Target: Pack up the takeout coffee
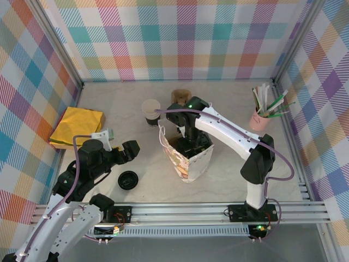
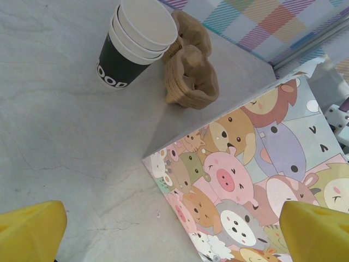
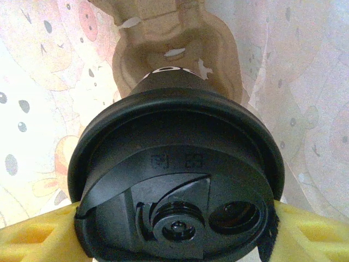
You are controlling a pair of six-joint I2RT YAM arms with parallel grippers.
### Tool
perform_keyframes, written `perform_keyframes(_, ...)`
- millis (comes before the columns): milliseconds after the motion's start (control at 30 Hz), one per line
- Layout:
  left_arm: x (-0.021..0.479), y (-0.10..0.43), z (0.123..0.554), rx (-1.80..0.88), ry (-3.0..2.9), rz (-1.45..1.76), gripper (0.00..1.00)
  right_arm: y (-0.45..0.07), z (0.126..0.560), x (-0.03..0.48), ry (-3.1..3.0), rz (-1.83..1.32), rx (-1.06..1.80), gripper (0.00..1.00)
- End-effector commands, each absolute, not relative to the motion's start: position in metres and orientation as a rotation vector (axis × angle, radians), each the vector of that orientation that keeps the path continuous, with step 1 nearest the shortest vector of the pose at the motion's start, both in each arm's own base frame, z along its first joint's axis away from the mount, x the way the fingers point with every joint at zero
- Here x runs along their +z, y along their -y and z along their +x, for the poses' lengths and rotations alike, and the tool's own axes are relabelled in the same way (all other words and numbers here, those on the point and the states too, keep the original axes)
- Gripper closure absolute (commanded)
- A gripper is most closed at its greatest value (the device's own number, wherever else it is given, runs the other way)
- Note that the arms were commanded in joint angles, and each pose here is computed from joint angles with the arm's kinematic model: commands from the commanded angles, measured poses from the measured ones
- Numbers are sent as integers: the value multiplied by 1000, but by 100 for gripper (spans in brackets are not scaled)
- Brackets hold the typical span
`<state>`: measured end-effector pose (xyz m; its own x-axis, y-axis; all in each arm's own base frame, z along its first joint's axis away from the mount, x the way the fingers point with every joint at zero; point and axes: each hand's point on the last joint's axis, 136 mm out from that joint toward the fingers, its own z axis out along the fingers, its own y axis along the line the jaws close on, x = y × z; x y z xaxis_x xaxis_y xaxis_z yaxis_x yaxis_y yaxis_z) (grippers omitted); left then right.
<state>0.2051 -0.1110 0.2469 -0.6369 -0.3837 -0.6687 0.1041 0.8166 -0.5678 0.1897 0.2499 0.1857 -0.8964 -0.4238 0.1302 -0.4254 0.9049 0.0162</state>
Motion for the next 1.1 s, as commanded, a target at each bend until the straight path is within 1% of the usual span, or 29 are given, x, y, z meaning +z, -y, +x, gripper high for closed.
perform_keyframes(0, 251, 113, 202, -745, -2140, -169, 0, -212, 161, 204, 2837, 594, 146, 31)
perform_keyframes(1067, 248, 113, 202, -743, -2145, -170, 0, -210, 167, 201, 2838, 581, 172, 31)
